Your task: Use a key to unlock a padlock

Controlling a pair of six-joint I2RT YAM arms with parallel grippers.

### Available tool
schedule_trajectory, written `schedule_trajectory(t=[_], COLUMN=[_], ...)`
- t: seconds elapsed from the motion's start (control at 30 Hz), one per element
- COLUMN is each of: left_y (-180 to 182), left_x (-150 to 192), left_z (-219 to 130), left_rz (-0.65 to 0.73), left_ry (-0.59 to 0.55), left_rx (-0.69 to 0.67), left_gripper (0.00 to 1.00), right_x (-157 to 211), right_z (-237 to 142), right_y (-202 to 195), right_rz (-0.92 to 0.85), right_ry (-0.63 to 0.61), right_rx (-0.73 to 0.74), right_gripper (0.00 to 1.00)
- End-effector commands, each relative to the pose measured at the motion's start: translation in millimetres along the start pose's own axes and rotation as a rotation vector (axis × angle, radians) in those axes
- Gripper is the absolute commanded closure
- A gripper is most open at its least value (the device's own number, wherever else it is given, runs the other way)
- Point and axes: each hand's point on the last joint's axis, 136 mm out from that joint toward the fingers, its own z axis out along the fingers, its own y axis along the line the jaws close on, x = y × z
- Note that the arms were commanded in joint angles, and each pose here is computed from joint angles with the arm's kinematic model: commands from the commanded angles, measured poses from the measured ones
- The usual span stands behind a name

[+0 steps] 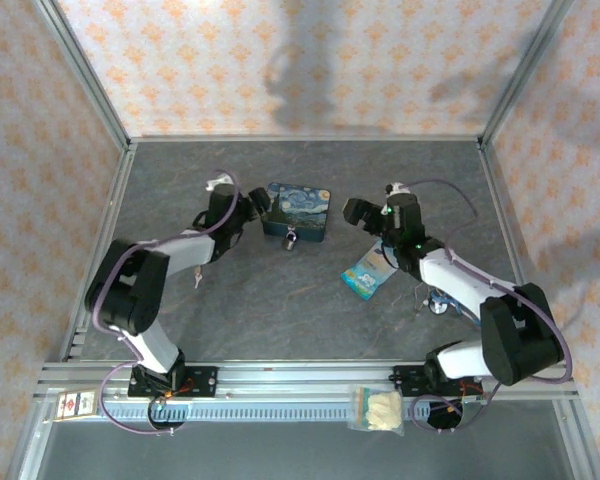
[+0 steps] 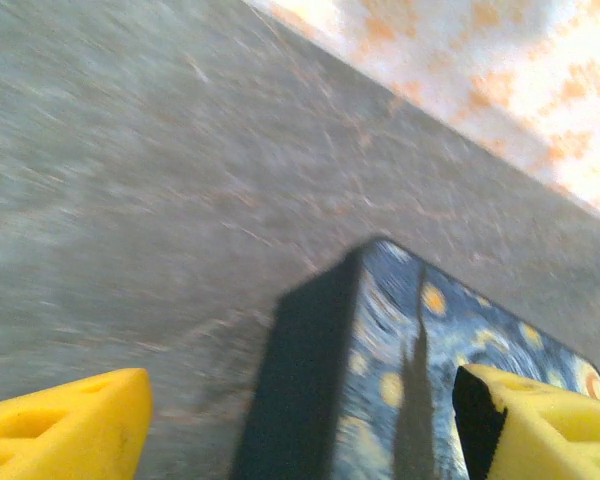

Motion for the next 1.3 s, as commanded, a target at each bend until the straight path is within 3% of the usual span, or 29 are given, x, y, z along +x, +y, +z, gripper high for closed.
schedule_trajectory(t=[0.0,0.13,0.27,0.5,0.73,0.87,1.17,1.27], left_y=[55,103,134,163,181,177,178,183], left_x=[6,28,62,79,80,84,112,116], left_z=[-24,-57,-87,-114,-111,-101,-101,-102], left_rz=[0.087,0.14,0.096,0.055,0.036,0.031,0.002,0.009], left_ry=[0.083,0.186,0.266,0.273,0.268,0.303,0.39,0.397], left_rx=[-0.205,-0.377,-0.457,-0.549,-0.583,-0.551,-0.507,-0.521], left_gripper=[0.19,0.19,0.2,0.28,0.42,0.58,0.58,0.73], right_x=[11,19,21,20,19,19,13,13], right_z=[6,12,16,20,15,12,7,8], right_y=[7,13,17,19,17,15,12,12], right_rz=[-0.021,-0.027,-0.026,-0.032,-0.027,-0.032,-0.026,-0.025], right_ry=[0.025,0.045,0.051,0.057,0.045,0.042,0.011,0.011], right_rx=[-0.013,-0.022,-0.034,-0.034,-0.027,-0.014,0.002,0.006], right_gripper=[0.0,0.0,0.0,0.0,0.0,0.0,0.0,0.0])
